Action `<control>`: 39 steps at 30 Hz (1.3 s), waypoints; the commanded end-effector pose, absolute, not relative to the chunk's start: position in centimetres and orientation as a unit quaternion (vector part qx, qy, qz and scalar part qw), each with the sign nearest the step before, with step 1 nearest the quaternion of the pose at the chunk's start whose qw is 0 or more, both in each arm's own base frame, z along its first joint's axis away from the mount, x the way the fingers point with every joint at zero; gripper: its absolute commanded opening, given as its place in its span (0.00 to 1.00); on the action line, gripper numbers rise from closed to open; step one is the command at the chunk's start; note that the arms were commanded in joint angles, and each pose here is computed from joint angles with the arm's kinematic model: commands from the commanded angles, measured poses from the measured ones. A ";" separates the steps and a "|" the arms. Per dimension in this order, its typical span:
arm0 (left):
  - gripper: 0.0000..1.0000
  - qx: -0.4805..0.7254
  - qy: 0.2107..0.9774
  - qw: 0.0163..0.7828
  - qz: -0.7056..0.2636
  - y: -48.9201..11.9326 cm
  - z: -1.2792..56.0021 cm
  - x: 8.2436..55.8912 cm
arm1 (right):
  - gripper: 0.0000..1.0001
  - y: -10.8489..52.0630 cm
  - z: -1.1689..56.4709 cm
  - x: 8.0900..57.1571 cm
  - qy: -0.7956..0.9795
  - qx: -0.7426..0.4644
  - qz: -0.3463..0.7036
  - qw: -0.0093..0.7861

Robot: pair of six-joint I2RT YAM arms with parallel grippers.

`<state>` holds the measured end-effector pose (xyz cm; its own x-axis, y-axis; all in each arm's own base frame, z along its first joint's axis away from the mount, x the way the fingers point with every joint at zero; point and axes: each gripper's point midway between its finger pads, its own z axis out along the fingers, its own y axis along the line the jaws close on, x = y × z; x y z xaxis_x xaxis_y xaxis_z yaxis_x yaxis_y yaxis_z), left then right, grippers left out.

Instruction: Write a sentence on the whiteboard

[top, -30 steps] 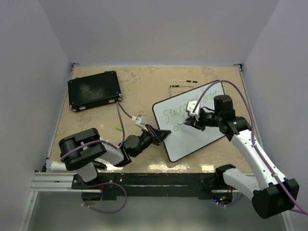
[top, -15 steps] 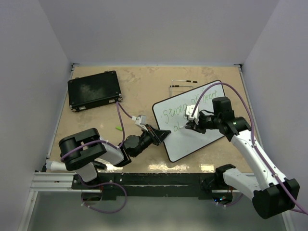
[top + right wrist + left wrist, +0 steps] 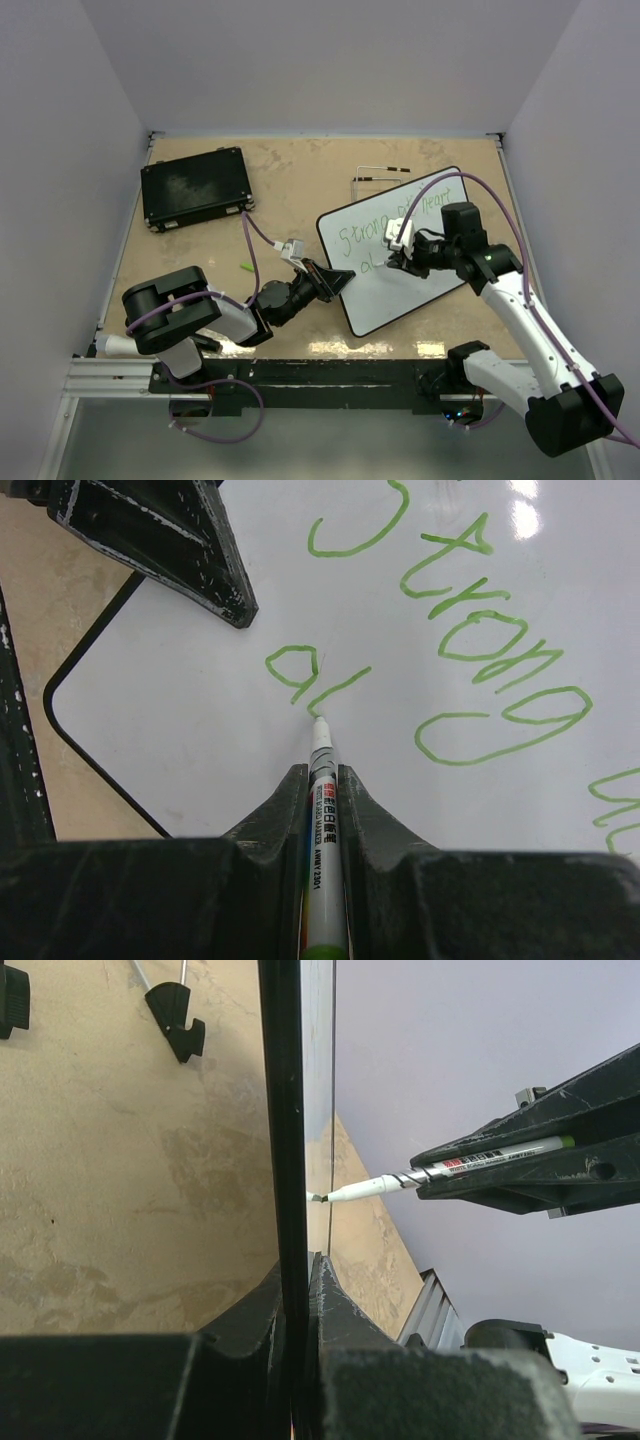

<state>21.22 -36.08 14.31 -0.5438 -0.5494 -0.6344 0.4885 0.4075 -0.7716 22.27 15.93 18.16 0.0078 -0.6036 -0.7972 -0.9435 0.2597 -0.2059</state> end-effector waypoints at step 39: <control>0.00 0.013 0.650 0.517 -0.557 -36.1 16.6 20.9 | 0.00 16.0 19.7 23.9 0.666 -0.550 0.203 0.460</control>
